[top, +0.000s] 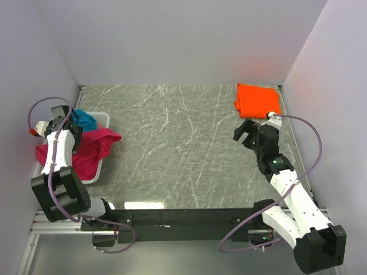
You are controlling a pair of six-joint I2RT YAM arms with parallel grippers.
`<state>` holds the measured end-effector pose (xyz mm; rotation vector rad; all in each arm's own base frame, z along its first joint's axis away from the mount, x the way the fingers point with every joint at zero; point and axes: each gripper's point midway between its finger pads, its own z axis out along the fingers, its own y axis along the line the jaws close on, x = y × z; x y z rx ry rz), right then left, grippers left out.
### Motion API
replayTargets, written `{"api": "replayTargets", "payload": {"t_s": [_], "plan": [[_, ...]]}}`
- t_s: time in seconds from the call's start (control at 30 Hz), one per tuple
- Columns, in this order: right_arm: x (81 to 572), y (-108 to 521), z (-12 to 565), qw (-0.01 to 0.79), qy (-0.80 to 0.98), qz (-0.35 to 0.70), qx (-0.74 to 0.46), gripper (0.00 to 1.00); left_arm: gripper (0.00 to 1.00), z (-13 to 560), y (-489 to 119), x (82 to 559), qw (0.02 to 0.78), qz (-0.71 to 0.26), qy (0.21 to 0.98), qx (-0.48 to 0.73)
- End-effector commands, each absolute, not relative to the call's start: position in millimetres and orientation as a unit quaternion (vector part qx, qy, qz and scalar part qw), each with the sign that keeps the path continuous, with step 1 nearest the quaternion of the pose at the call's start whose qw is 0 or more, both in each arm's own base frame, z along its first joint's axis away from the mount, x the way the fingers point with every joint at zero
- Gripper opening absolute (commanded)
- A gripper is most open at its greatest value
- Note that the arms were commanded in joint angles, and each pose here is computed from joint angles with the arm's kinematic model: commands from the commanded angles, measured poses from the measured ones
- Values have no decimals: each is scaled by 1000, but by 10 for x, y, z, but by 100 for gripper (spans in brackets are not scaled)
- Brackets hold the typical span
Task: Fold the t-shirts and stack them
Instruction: Grab the tshirt from the pile
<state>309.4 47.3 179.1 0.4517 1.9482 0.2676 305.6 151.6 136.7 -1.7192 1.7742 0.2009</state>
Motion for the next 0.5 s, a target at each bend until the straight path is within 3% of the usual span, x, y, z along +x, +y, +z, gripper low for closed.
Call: {"api": "replayTargets", "payload": {"t_s": [0.0,0.1,0.13,0.17,0.33,0.47], "plan": [[3160,489,2048,557,801,120,184,99,63,1405,1555,3154,344,54,679,-647],[3135,474,2055,559,800,117,185,99,43,1459,1576,3203,359,46,681,-636],[3126,457,2071,562,798,115,187,99,8,1459,1580,3196,357,47,683,-635],[3118,452,2074,561,798,114,187,99,1,1487,1579,3200,359,42,682,-636],[3078,433,2123,568,794,113,186,99,1,1733,1544,3168,401,23,669,-625],[3065,453,2177,573,790,121,183,99,1,2356,1503,3081,490,-10,629,-603]]}}
